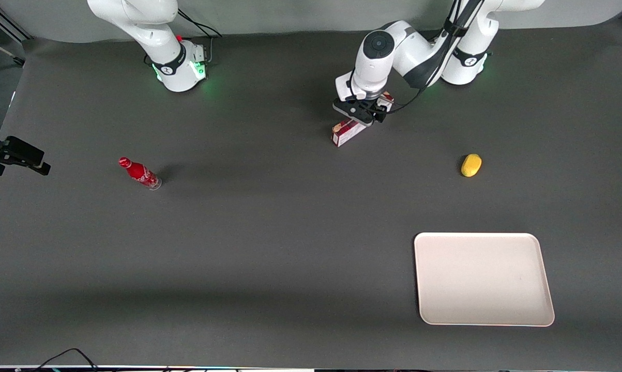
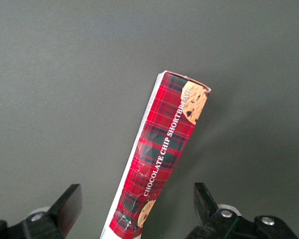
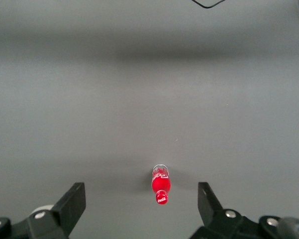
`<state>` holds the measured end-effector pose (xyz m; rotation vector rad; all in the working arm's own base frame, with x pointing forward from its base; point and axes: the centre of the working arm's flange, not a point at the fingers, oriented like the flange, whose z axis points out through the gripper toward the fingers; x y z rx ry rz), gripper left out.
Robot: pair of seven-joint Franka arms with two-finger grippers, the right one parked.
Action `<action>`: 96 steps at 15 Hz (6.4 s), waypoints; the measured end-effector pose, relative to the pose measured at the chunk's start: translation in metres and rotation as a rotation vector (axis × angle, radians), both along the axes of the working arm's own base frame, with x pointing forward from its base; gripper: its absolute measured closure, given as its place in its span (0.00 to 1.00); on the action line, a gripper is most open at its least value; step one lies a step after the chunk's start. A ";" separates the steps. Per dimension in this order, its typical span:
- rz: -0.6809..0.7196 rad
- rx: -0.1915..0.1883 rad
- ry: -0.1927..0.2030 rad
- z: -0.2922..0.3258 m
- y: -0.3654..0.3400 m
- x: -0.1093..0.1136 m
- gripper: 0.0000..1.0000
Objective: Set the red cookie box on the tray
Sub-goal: 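Lower the left gripper and close it on the box's end, then lift the box upright off the table with the left gripper, then carry the held box over to the white tray, then lower the box onto the tray's edge with the left gripper, then open the left gripper and raise it away from the box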
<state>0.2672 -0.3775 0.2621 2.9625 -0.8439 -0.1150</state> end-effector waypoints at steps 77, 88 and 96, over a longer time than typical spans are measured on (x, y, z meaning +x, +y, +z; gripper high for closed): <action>0.500 0.092 -0.115 -0.024 0.489 0.498 0.85; 0.460 0.100 0.106 0.118 0.475 0.463 0.00; 0.470 0.079 0.216 0.286 0.407 0.331 0.00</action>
